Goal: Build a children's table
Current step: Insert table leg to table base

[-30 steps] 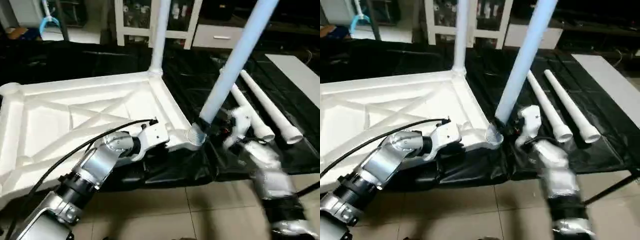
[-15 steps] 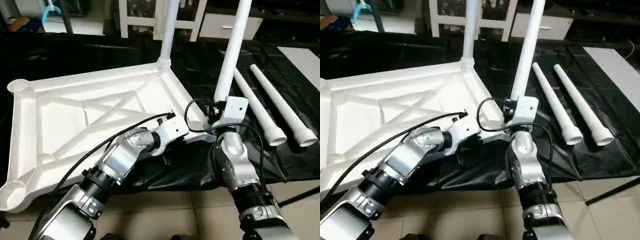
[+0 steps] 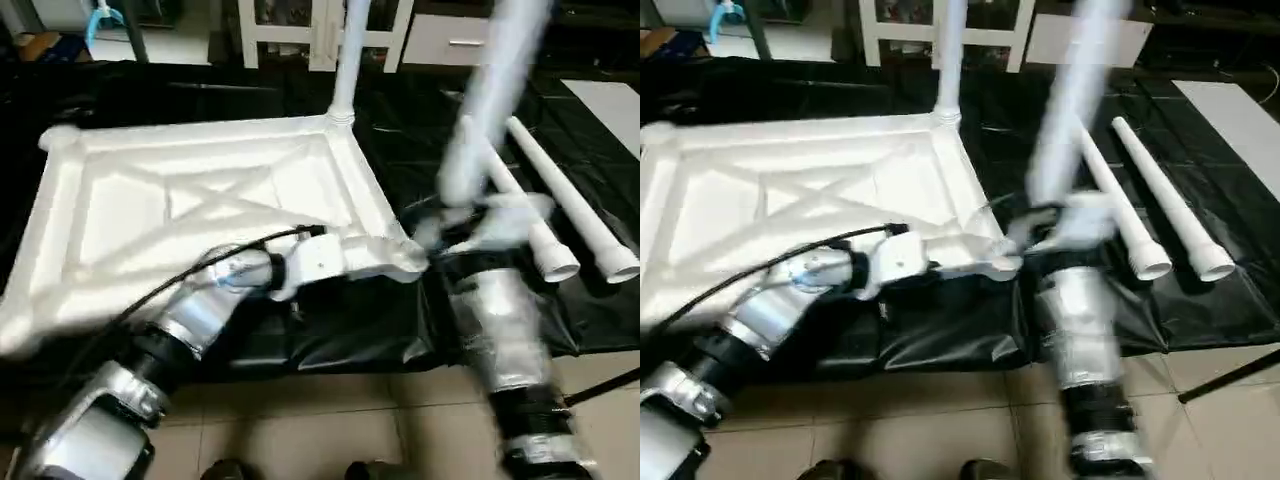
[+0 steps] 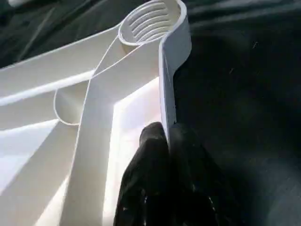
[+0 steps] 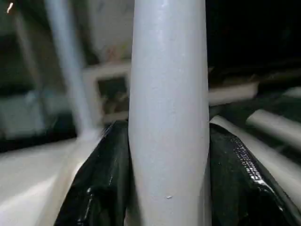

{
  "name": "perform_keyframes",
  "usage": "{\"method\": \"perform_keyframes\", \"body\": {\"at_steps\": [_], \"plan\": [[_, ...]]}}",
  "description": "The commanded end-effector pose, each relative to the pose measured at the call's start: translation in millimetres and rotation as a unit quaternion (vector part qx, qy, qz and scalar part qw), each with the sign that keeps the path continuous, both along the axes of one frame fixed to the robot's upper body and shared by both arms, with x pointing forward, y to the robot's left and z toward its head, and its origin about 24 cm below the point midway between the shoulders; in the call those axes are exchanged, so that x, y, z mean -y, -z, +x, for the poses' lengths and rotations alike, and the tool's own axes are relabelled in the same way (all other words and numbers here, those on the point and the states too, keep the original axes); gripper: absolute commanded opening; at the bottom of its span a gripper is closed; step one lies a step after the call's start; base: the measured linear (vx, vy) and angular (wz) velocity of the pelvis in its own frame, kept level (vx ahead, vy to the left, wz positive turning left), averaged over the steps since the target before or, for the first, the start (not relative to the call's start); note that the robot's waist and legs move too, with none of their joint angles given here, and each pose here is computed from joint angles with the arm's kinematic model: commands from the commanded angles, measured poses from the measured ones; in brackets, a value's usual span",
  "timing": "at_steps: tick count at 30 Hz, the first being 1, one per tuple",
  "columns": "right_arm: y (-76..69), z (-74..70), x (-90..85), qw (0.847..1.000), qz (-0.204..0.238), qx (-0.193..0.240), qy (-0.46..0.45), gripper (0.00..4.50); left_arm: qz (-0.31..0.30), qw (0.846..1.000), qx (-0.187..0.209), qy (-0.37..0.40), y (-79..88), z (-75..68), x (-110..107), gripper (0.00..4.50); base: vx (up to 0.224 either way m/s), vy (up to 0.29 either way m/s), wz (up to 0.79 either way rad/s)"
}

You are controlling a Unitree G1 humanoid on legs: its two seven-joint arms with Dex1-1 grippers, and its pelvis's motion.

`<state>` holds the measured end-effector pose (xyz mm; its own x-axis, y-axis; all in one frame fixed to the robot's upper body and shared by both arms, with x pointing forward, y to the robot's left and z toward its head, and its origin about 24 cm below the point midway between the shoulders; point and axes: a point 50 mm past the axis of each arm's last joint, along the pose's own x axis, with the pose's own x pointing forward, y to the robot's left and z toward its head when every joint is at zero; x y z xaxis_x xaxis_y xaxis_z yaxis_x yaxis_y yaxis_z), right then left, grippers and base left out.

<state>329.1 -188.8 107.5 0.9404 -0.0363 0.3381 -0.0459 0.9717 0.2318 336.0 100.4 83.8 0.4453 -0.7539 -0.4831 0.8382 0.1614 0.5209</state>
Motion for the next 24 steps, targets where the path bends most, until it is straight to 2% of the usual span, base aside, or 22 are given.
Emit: {"method": "perform_keyframes", "body": {"at_steps": [1, 3, 4, 5, 6, 7, 8, 9, 12, 15, 18, 20, 21, 22, 23, 24], "plan": [[-17.8, 0.6, -1.6, 0.999, 0.007, 0.034, -0.020, 1.85, 0.009, 0.998, 0.066, 0.002, -19.3, 11.3, -1, 0.00, 0.000, 0.000, 0.00], [-24.5, 0.4, -2.5, 0.998, 0.004, 0.046, -0.040, 1.85, 0.009, 0.997, 0.071, 0.000, -20.3, 15.2, -4, 0.00, 0.000, 0.000, 0.00], [-25.8, 0.2, -2.7, 0.998, 0.005, 0.048, -0.046, 1.85, 0.005, 0.998, 0.062, 0.002, -19.8, 15.5, -5, 0.00, 0.000, 0.000, 0.00], [-26.0, 0.2, -2.7, 0.998, 0.004, 0.048, -0.046, 1.85, 0.004, 0.998, 0.061, 0.002, -19.8, 15.6, -5, 0.29, 0.000, 0.000, 0.00], [-27.1, 0.1, -2.8, 0.997, 0.003, 0.050, -0.052, 1.85, -0.001, 0.998, 0.055, -0.001, -19.9, 16.7, -7, 0.29, 0.000, 0.000, 0.00], [-27.9, -0.3, -3.1, 0.997, 0.001, 0.050, -0.062, 1.85, -0.015, 0.999, 0.051, -0.003, -22.0, 18.3, -9, 0.58, 0.000, 0.000, 0.00], [-27.4, -0.8, -3.1, 0.996, -0.005, 0.048, -0.070, 1.85, -0.027, 0.997, 0.069, -0.006, -27.6, 21.3, -12, 0.62, 0.000, 0.000, 0.00], [-27.4, -0.8, -3.1, 0.996, -0.005, 0.048, -0.070, 1.85, -0.027, 0.997, 0.069, -0.006, -27.6, 21.3, -12, 0.62, 0.000, 0.000, 0.00], [-29.8, -3.0, -1.6, 0.995, -0.009, 0.051, -0.081, 1.84, -0.104, 0.990, 0.088, 0.027, -50.8, 20.4, -11, 0.96, 0.000, 0.000, 0.00], [-35.4, -5.5, -1.6, 0.994, -0.020, 0.060, -0.089, 1.84, -0.234, 0.968, 0.082, 0.026, -78.1, 20.8, -15, 1.18, 0.000, 0.000, 0.00], [-38.8, -7.4, -3.5, 0.993, -0.033, 0.064, -0.098, 1.84, -0.333, 0.940, 0.061, -0.040, -97.0, 31.5, -31, 1.39, 0.000, 0.000, 0.00], [-39.5, -8.0, -5.5, 0.991, -0.046, 0.062, -0.106, 1.84, -0.374, 0.922, 0.051, -0.083, -106.1, 38.5, -37, 1.59, 0.000, 0.000, 0.00], [-38.7, -8.0, -9.3, 0.989, -0.075, 0.052, -0.119, 1.84, -0.446, 0.885, 0.020, -0.135, -119.0, 46.3, -39, 1.59, 0.000, 0.000, 0.00], [-36.2, -7.4, -13.4, 0.985, -0.104, 0.035, -0.134, 1.84, -0.503, 0.852, -0.018, -0.144, -131.3, 48.3, -33, 1.69, 0.000, 0.000, 0.00], [-34.7, -6.6, -15.4, 0.983, -0.118, 0.025, -0.139, 1.84, -0.536, 0.831, -0.048, -0.138, -138.9, 47.6, -26, 1.77, 0.000, 0.000, 0.00], [-33.8, -6.1, -16.7, 0.982, -0.124, 0.019, -0.141, 1.84, -0.552, 0.821, -0.069, -0.132, -142.9, 46.6, -19, 1.93, 0.000, 0.000, 0.00]]}}
